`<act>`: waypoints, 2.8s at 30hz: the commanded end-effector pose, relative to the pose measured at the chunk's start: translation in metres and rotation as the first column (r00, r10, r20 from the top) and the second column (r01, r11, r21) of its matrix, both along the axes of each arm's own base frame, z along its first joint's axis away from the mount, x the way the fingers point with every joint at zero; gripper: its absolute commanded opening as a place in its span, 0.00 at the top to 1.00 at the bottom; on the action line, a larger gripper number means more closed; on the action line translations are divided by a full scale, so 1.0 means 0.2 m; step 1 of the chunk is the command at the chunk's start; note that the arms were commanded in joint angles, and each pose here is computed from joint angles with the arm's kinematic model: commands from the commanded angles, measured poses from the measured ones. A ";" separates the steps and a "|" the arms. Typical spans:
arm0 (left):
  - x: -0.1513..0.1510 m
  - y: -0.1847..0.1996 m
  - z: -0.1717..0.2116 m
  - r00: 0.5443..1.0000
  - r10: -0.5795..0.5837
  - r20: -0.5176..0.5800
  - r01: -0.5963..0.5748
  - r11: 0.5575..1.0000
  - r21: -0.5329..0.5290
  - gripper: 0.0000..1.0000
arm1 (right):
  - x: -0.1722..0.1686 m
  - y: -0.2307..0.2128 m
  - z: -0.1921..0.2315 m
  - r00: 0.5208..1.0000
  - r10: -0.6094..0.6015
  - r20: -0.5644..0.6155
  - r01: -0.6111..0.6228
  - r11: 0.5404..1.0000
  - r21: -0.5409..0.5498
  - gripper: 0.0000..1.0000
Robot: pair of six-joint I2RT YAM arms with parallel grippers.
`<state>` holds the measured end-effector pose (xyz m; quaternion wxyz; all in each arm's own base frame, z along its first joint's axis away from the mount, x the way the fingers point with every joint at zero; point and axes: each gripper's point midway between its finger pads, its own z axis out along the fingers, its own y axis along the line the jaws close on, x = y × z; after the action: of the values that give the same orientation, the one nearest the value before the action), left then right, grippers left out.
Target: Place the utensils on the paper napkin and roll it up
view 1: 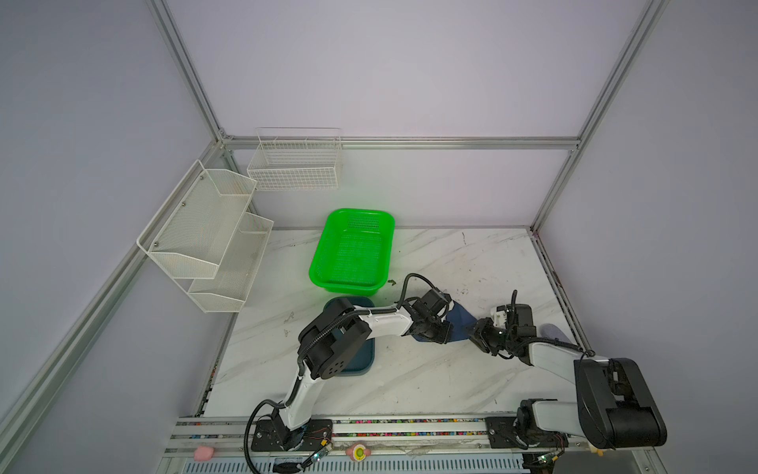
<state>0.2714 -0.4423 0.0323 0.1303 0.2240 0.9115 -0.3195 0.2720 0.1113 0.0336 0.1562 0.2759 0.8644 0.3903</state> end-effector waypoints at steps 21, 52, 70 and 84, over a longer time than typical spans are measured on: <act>0.08 -0.07 0.23 0.998 -0.004 0.070 0.009 0.997 -0.080 1.00 | 0.14 0.00 0.15 0.981 0.006 0.196 -0.017 0.999 0.052 0.59; 0.11 -0.05 0.22 0.996 0.050 0.074 -0.044 0.996 -0.076 1.00 | 0.16 0.06 0.26 0.974 0.044 0.222 -0.055 0.998 0.044 0.90; 0.12 0.00 0.30 0.992 0.077 0.102 -0.067 0.993 -0.099 1.00 | 0.18 0.26 0.30 0.961 0.142 0.237 -0.136 0.990 -0.042 0.92; 0.15 0.31 0.42 0.957 0.197 0.214 -0.184 0.980 -0.079 0.83 | 0.19 0.38 0.29 0.942 0.239 0.236 -0.228 0.971 -0.074 0.92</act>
<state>0.2976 -0.3944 0.1015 0.2316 0.1692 0.9043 -0.3163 0.3065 0.1839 0.0900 0.2173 0.1307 0.8698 0.4232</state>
